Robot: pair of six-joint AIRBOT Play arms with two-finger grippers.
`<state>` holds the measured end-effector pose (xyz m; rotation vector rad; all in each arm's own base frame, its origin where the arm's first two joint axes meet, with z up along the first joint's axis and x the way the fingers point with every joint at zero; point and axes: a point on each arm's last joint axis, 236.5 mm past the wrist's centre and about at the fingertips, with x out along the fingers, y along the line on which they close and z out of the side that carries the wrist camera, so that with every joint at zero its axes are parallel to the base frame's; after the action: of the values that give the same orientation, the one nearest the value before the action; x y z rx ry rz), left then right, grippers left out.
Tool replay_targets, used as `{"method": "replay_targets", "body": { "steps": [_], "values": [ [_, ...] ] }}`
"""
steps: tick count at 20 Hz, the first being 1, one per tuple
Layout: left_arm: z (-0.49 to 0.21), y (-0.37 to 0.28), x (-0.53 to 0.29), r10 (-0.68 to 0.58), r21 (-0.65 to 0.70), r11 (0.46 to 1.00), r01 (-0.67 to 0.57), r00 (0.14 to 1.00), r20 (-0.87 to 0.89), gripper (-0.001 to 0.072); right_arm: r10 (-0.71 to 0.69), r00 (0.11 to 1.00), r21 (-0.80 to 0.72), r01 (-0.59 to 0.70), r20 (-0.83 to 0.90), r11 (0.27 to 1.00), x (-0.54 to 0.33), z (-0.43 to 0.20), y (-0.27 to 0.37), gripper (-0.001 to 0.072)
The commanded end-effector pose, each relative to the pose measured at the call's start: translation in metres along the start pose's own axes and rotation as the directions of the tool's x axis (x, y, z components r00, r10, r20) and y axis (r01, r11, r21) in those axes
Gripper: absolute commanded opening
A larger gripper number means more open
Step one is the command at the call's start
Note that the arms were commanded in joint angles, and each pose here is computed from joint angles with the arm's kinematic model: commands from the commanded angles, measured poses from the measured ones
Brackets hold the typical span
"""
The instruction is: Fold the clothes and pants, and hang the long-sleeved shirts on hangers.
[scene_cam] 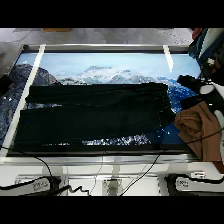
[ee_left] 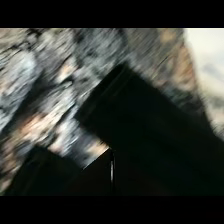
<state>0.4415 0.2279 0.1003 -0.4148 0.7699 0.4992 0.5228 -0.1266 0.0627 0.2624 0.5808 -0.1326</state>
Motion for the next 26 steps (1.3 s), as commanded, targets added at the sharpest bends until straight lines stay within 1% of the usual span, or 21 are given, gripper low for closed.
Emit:
{"method": "replay_targets", "body": {
  "steps": [1,3,4,5,6,8,10,11,12,13,14,15,16,17,19,21,23,24,26],
  "values": [
    [-0.040,0.055,-0.040,0.131,0.161,0.982,-0.103,0.976,-0.174,0.0026,0.067,0.959,0.049,-0.056,-0.274,0.997,-0.045,-0.053,-0.020,0.0029],
    [-0.060,0.085,-0.055,0.163,0.171,0.977,-0.125,0.959,-0.233,0.0026,0.142,0.882,0.079,-0.119,-0.449,0.990,-0.069,-0.097,-0.023,0.0029],
    [-0.077,0.100,-0.062,0.169,0.171,0.977,-0.124,0.947,-0.275,0.0026,0.181,0.841,0.098,-0.152,-0.509,0.983,-0.080,-0.114,-0.020,0.0029],
    [-0.095,0.111,-0.066,0.155,0.154,0.982,-0.111,0.937,-0.313,0.0026,0.210,0.810,0.122,-0.171,-0.548,0.978,-0.089,-0.128,-0.017,0.0028],
    [-0.113,0.120,-0.067,0.126,0.108,0.990,-0.094,0.932,-0.341,0.0026,0.230,0.790,0.145,-0.178,-0.568,0.973,-0.096,-0.138,-0.014,0.0028],
    [-0.157,0.131,-0.067,0.059,0.037,0.998,-0.048,0.911,-0.408,0.0026,0.257,0.779,0.157,-0.204,-0.572,0.966,-0.109,-0.151,-0.002,0.0028],
    [-0.199,0.146,-0.067,0.038,-0.027,0.998,-0.056,0.885,-0.463,0.0027,0.250,0.797,0.158,-0.195,-0.550,0.968,-0.122,-0.159,0.004,0.0029],
    [-0.216,0.155,-0.066,0.037,-0.062,0.995,-0.076,0.875,-0.483,0.0039,0.248,0.800,0.159,-0.192,-0.546,0.968,-0.130,-0.165,0.008,0.0029],
    [-0.229,0.159,-0.063,0.025,-0.103,0.991,-0.086,0.871,-0.491,0.0157,0.254,0.798,0.168,-0.192,-0.546,0.967,-0.136,-0.172,0.013,0.0030],
    [-0.236,0.158,-0.058,0.002,-0.144,0.986,-0.082,0.873,-0.487,0.0400,0.255,0.799,0.181,-0.185,-0.545,0.966,-0.141,-0.178,0.015,0.0094],
    [-0.240,0.155,-0.053,-0.020,-0.179,0.981,-0.073,0.881,-0.473,0.0642,0.246,0.807,0.202,-0.159,-0.538,0.966,-0.141,-0.181,0.014,0.0350],
    [-0.243,0.152,-0.048,-0.033,-0.198,0.978,-0.067,0.886,-0.463,0.0673,0.235,0.812,0.238,-0.122,-0.534,0.964,-0.139,-0.184,0.012,0.0606],
    [-0.246,0.152,-0.045,-0.032,-0.204,0.976,-0.070,0.888,-0.458,0.0673,0.213,0.820,0.256,-0.085,-0.531,0.963,-0.136,-0.187,0.006,0.0629],
    [-0.249,0.154,-0.042,-0.025,-0.211,0.974,-0.080,0.891,-0.453,0.0672,0.182,0.835,0.279,-0.036,-0.519,0.960,-0.131,-0.187,-0.002,0.0618],
    [-0.255,0.160,-0.034,-0.008,-0.259,0.959,-0.115,0.902,-0.431,0.0667,0.159,0.852,0.388,0.056,-0.500,0.920,-0.121,-0.189,-0.009,0.0572],
    [-0.257,0.162,-0.025,0.001,-0.297,0.946,-0.129,0.919,-0.394,0.0666,0.205,0.858,0.466,0.044,-0.470,0.884,-0.114,-0.187,-0.001,0.0572],
    [-0.252,0.159,-0.014,-0.013,-0.357,0.927,-0.116,0.941,-0.340,0.0654,0.235,0.865,0.502,0.023,-0.444,0.864,-0.110,-0.182,0.005,0.0571],
    [-0.250,0.156,-0.008,-0.032,-0.397,0.912,-0.103,0.947,-0.319,0.0633,0.231,0.868,0.499,0.023,-0.440,0.866,-0.109,-0.181,0.004,0.0553],
    [-0.248,0.152,0.005,-0.062,-0.455,0.887,-0.084,0.953,-0.298,0.0633,0.205,0.861,0.461,0.037,-0.465,0.887,-0.111,-0.187,-0.002,0.0549]
  ]
}}
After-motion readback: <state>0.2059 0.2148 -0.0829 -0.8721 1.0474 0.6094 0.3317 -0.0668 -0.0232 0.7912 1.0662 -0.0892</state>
